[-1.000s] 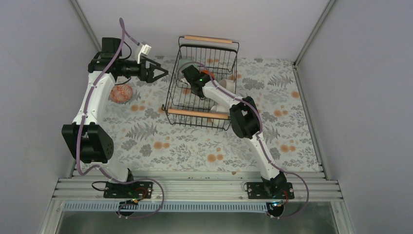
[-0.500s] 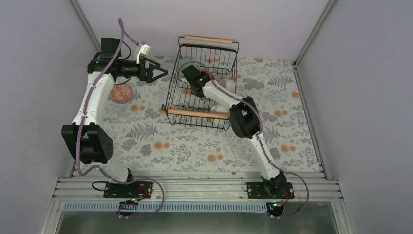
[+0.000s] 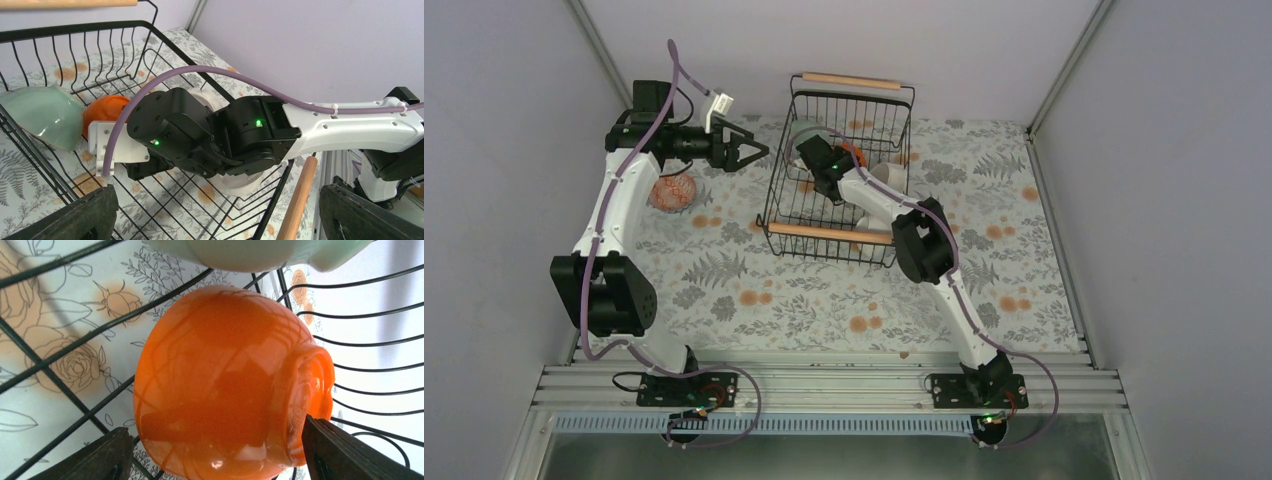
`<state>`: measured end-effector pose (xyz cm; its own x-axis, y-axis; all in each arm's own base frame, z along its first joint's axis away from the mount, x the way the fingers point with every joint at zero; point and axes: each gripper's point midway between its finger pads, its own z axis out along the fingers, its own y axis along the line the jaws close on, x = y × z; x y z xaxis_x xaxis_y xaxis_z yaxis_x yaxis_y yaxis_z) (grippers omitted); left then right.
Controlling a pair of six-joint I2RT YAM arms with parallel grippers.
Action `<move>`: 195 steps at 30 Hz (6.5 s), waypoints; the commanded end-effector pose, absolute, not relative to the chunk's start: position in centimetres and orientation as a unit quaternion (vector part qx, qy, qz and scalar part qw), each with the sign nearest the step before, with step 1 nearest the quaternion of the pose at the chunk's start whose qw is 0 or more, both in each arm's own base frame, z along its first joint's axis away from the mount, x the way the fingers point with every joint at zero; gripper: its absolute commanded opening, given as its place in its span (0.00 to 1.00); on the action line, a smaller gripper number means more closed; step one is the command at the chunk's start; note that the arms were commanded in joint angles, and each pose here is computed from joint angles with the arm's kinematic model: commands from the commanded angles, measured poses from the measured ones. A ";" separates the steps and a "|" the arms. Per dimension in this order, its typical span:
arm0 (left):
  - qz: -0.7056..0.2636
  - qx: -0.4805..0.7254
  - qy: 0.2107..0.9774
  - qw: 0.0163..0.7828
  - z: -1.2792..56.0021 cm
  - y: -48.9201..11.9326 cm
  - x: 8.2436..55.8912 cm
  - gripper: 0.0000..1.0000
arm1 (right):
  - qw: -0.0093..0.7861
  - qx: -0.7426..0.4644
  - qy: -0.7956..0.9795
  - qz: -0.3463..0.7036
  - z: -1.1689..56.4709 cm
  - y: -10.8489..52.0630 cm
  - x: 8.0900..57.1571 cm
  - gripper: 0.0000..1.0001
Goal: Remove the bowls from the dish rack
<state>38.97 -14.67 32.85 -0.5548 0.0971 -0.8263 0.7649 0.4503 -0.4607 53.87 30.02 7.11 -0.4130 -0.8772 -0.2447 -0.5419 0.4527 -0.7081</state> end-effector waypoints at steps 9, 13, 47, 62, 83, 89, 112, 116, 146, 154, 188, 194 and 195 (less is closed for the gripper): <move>-0.451 0.293 0.747 0.392 34.3 -14.8 38.1 1.00 | 0.305 -0.440 0.786 -0.308 3.7 29.5 55.1 0.84; -0.451 0.294 0.746 0.393 34.3 -14.8 38.0 1.00 | 0.310 -0.431 0.784 -0.323 3.6 29.2 55.4 0.82; -0.450 0.295 0.743 0.398 34.8 -14.6 37.8 1.00 | 0.446 -0.343 0.798 -0.218 21.4 28.5 56.9 0.46; -0.452 0.296 0.740 0.400 35.1 -14.7 37.6 1.00 | 0.513 -0.220 0.830 0.012 34.5 20.2 53.8 0.46; -0.449 0.302 0.734 0.410 36.2 -14.7 36.9 1.00 | 0.321 -0.139 0.887 0.301 22.2 8.4 45.9 0.45; -0.449 0.303 0.732 0.413 36.4 -14.7 36.5 1.00 | 0.260 -0.126 0.889 0.354 17.9 9.3 45.3 0.46; -0.454 0.303 0.730 0.411 36.1 -14.8 36.3 1.00 | 0.195 -0.093 0.940 0.262 8.9 5.7 44.1 0.76; -0.457 0.304 0.728 0.410 36.2 -14.8 36.2 1.00 | 0.226 -0.087 0.950 0.196 9.9 3.6 44.8 0.88; -0.343 0.260 0.790 0.436 33.8 -12.6 39.5 1.00 | 0.364 -0.241 0.896 0.078 27.2 13.3 44.3 0.94; -0.307 0.240 0.814 0.431 32.9 -11.6 40.8 1.00 | 0.378 -0.306 0.871 0.063 28.0 21.4 48.4 0.94; -0.377 0.235 0.846 0.294 23.1 -16.0 42.5 1.00 | 0.486 -0.279 0.828 0.004 18.2 35.3 57.9 1.00; -0.387 0.243 0.845 0.279 22.1 -17.1 41.7 1.00 | 0.477 -0.290 0.829 0.021 17.4 36.1 57.6 1.00; -0.388 0.244 0.845 0.277 22.0 -17.3 41.6 1.00 | 0.475 -0.293 0.829 0.022 17.1 36.3 57.6 1.00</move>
<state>42.29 -16.21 22.63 -0.7164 0.1915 -0.6709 0.6204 0.6147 -0.4870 57.26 34.83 16.35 -0.4051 -0.4960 -0.7681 -0.5059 0.8213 -0.2636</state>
